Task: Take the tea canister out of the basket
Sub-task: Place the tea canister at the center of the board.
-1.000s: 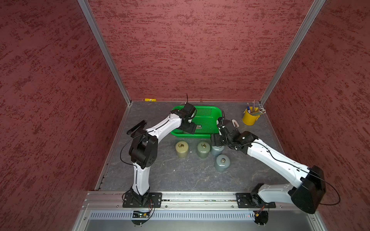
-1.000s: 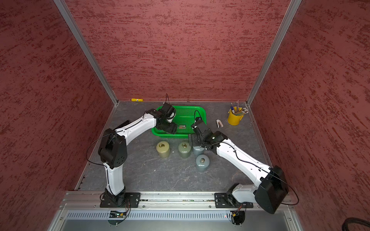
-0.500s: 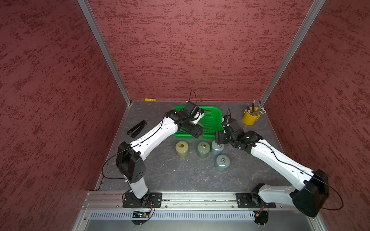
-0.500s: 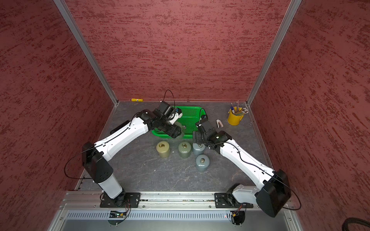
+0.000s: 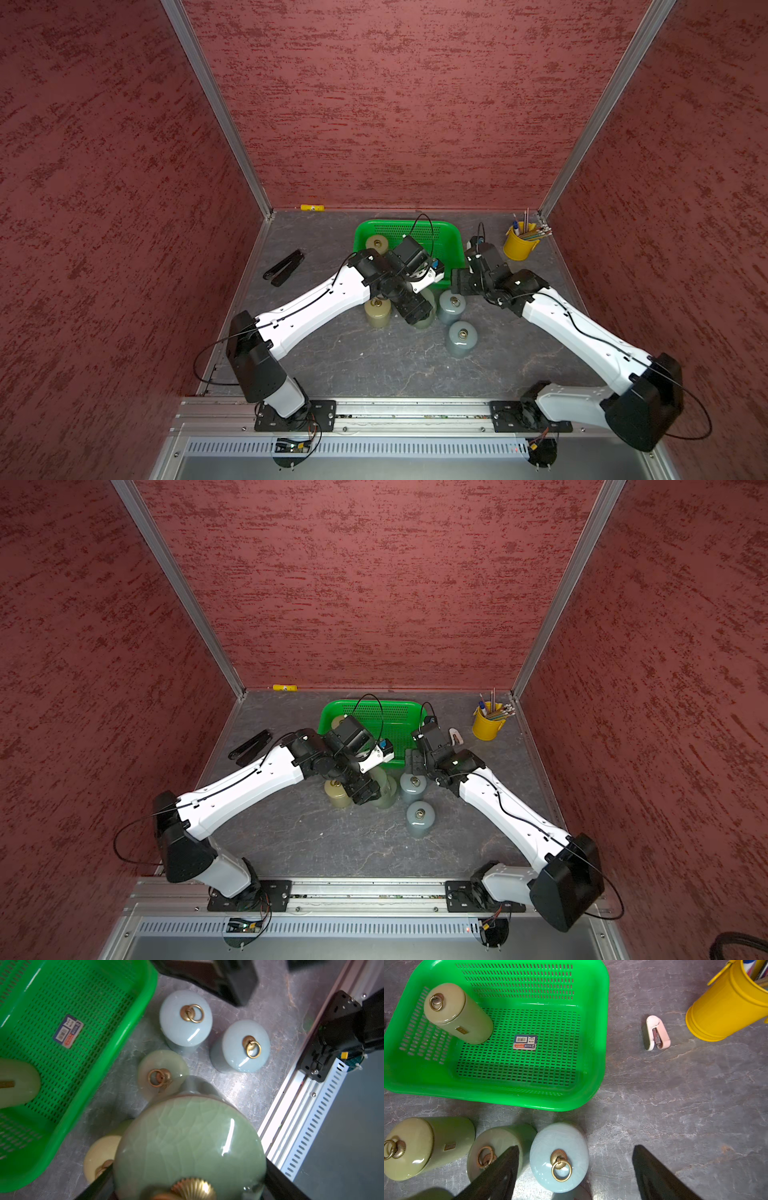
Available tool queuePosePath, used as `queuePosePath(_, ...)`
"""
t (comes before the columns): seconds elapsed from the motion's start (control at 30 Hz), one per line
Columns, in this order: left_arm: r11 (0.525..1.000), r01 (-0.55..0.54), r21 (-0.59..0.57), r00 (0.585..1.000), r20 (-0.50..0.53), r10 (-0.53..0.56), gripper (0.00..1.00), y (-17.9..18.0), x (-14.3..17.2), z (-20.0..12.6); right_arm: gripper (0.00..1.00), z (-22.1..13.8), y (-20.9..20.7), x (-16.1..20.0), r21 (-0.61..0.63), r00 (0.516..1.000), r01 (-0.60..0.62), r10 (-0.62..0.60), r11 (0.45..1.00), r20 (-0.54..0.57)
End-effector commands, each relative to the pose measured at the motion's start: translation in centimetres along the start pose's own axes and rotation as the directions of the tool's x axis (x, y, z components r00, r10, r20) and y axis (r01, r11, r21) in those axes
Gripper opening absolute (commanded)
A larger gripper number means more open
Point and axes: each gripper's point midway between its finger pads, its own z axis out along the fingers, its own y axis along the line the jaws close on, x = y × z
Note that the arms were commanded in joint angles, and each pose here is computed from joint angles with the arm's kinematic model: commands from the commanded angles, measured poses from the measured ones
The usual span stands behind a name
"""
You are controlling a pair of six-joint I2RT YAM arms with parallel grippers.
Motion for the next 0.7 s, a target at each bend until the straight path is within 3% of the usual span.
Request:
queuePosePath(0.0,0.994,-0.081,0.078,0.994,0.082,0.075,0.54,-2.9,-0.9,-0.7,0.89,-0.2,0.1,-1.5,-0.011,0.999,-0.015,0.016,1.0,0.045)
queuePosePath(0.2,0.989,-0.115,0.095,0.992,0.068,0.109,0.55,-5.6,0.6,1.5,0.9,0.1,0.0,-1.1,-0.014,0.999,-0.016,0.016,1.0,0.028)
queuePosePath(0.67,0.998,-0.04,-0.037,0.994,0.096,0.044,0.54,-3.6,0.5,8.5,0.9,0.0,-0.3,-0.6,-0.013,0.999,-0.029,0.029,1.0,0.022)
